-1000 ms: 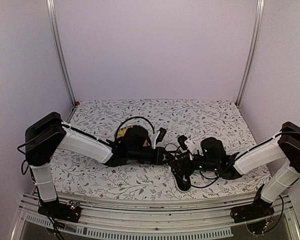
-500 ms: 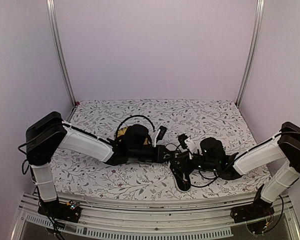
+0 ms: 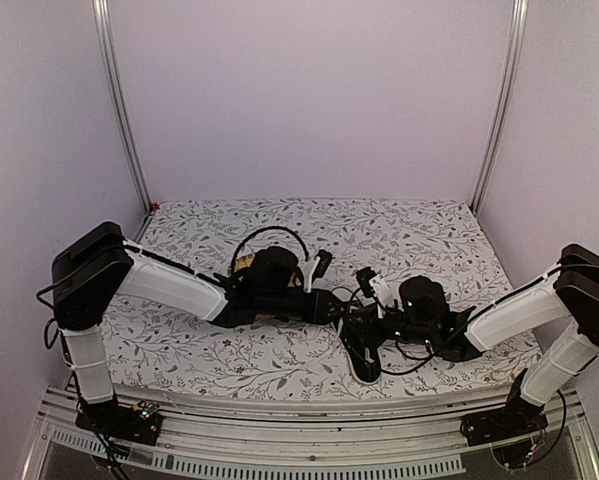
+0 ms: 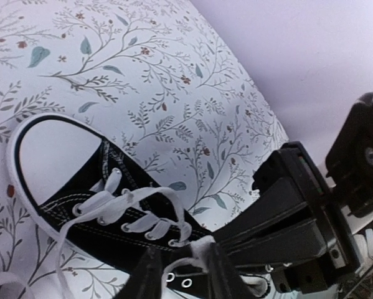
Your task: Tie the shoes
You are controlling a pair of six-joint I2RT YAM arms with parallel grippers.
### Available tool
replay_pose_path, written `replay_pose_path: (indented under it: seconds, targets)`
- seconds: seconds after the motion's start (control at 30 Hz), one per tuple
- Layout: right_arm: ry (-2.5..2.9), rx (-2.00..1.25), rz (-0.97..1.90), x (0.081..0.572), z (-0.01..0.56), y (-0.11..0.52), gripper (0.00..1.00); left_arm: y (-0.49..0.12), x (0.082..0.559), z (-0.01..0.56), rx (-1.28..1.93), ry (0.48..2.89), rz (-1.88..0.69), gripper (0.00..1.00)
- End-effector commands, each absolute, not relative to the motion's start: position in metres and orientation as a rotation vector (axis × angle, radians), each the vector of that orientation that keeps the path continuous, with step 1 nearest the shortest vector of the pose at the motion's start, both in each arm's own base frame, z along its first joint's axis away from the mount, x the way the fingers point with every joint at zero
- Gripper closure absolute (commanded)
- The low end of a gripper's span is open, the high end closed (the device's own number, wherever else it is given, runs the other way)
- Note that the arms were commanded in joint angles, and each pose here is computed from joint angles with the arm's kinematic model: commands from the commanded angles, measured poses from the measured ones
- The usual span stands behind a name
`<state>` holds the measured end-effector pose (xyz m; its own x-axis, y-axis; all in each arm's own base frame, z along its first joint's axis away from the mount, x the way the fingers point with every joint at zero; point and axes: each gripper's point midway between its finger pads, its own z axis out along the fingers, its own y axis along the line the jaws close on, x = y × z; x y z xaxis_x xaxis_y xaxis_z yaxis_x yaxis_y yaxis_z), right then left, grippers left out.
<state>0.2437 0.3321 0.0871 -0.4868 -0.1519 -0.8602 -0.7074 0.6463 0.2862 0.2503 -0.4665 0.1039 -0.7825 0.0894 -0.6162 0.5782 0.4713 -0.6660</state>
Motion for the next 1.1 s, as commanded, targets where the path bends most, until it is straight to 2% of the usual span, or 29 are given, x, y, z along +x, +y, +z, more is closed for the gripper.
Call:
replay_pose_path:
  seconds: [0.0, 0.07, 0.17, 0.4, 0.7, 0.77, 0.87, 1.07]
  targets:
    - [1.946, -0.581, 0.832, 0.248, 0.104, 0.328, 0.98, -0.444, 0.259, 0.096, 0.601, 2.26, -1.062, 0.68]
    - [1.953, -0.57, 0.832, 0.247, 0.103, 0.325, 0.98, -0.435, 0.265, 0.081, 0.601, 2.319, -0.947, 0.68]
    - [1.962, -0.557, 0.836, 0.246, 0.101, 0.323, 0.98, -0.423, 0.269, 0.058, 0.605, 2.401, -0.808, 0.73]
    - [1.962, -0.549, 0.85, 0.245, 0.102, 0.324, 0.98, -0.41, 0.277, 0.038, 0.584, 2.46, -0.657, 0.76]
    - [1.945, -0.605, 0.895, 0.239, 0.105, 0.331, 0.98, -0.408, 0.274, -0.001, 0.606, 2.532, -0.553, 0.7]
    - [1.939, -0.619, 0.91, 0.237, 0.107, 0.333, 0.98, -0.408, 0.274, -0.004, 0.607, 2.537, -0.545, 0.76]
    - [1.933, -0.622, 0.933, 0.236, 0.113, 0.338, 0.98, -0.404, 0.275, -0.005, 0.589, 2.538, -0.524, 0.98]
    - [1.945, -0.601, 0.944, 0.241, 0.121, 0.353, 0.98, -0.399, 0.274, 0.016, 0.574, 2.464, -0.577, 1.0]
